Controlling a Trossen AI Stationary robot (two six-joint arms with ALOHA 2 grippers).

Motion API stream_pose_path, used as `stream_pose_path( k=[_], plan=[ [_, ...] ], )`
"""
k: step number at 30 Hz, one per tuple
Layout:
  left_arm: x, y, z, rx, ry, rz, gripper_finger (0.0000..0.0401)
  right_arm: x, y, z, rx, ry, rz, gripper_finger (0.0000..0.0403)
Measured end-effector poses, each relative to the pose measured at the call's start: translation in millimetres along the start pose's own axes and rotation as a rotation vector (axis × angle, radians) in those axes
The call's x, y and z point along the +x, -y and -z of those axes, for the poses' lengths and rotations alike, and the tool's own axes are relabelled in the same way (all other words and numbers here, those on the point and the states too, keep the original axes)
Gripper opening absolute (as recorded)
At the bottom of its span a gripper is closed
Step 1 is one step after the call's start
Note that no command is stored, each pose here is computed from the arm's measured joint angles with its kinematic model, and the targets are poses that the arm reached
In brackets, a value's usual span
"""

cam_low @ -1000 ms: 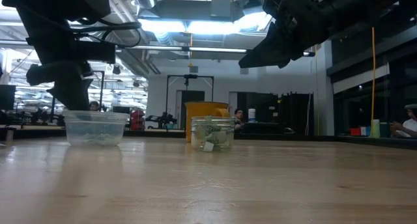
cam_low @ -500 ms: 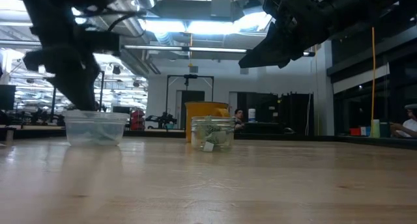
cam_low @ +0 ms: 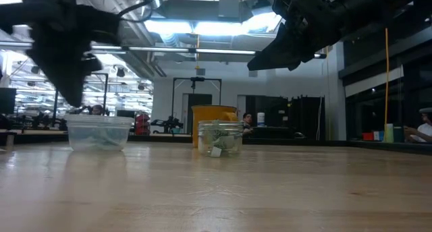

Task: Pick and place Stevia / Truvia into bins
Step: Put the stevia packet into the plastic tupperware

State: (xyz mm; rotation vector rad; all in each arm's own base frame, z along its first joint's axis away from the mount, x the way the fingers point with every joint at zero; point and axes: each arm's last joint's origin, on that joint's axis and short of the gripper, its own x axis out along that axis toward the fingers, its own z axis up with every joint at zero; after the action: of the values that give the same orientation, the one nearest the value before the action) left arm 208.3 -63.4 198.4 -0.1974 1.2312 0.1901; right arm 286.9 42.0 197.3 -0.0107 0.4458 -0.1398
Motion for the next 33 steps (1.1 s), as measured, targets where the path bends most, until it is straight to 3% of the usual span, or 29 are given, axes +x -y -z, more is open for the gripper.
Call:
stream_pose_path(
  k=[10, 16, 33],
  plan=[
    [-4, 11, 23, -0.187, -0.141, -0.024, 0.0066, 0, 0, 0, 0.0, 0.0, 0.0, 0.0013],
    [-6, 16, 30, -0.34, -0.158, -0.042, 0.0066, 0, 0, 0, 0.0, 0.0, 0.0, 0.0013],
    [-3, 29, 52, -0.492, -0.115, -0.099, 0.0066, 0, 0, 0, -0.002, 0.0, 0.0, 0.0013]
  ],
)
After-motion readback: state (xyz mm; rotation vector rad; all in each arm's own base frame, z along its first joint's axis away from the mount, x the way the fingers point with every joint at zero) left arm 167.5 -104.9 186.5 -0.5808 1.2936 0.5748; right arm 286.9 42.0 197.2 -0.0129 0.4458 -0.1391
